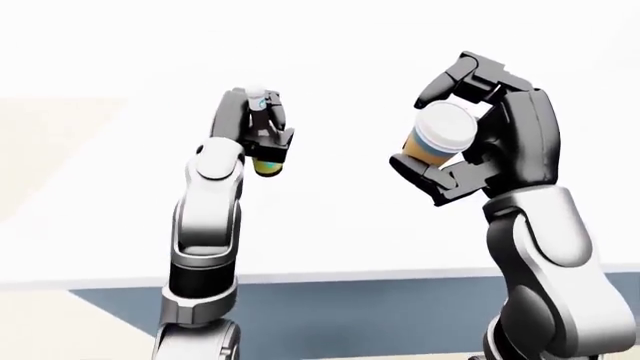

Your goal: Move the drinks to the dining counter.

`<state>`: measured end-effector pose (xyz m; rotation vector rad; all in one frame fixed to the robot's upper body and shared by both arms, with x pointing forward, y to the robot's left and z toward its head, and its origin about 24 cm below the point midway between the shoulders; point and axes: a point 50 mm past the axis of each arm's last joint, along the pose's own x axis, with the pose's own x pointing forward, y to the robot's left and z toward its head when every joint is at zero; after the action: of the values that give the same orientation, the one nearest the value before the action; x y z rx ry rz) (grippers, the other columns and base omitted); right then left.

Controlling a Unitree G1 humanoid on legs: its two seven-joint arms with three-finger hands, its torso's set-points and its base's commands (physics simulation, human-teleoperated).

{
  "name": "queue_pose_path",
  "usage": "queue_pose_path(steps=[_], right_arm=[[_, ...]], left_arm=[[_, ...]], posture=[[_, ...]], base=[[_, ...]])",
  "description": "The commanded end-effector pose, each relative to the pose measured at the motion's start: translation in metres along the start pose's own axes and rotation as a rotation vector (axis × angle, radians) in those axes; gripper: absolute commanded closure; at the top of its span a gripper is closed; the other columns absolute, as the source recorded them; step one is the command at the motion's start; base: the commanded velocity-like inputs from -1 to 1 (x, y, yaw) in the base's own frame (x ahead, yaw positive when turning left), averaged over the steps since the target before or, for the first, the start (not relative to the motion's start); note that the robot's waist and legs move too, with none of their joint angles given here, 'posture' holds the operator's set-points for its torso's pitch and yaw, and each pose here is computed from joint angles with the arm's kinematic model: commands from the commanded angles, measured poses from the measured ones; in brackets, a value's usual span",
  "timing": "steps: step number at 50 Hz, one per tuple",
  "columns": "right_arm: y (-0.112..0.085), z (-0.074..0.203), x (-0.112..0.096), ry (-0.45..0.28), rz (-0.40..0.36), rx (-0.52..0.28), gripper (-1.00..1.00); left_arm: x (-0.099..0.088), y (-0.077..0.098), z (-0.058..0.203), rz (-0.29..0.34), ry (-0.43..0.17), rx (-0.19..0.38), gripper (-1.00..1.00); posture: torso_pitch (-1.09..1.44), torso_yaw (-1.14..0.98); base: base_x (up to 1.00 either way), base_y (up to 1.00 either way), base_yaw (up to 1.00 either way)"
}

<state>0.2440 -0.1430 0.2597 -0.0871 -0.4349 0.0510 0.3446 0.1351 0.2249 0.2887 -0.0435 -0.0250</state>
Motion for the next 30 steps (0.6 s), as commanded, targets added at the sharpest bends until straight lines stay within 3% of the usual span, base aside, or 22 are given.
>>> queue_pose_path(steps=[1, 30], right_arm=[[-0.001, 0.014, -0.001, -0.091, -0.01, -0.007, 1.0], [-0.001, 0.012, -0.002, -0.088, -0.014, -0.002, 1.0]], left_arm=[[-0.003, 0.002, 0.025, 0.018, -0.135, 0.013, 1.0], [0.017, -0.005, -0.014, 0.028, -0.055, 0.021, 1.0]], posture=[[0.0, 0.0], [0.0, 0.0]], base=[[0.0, 0.0, 0.0], [0.0, 0.0, 0.0]])
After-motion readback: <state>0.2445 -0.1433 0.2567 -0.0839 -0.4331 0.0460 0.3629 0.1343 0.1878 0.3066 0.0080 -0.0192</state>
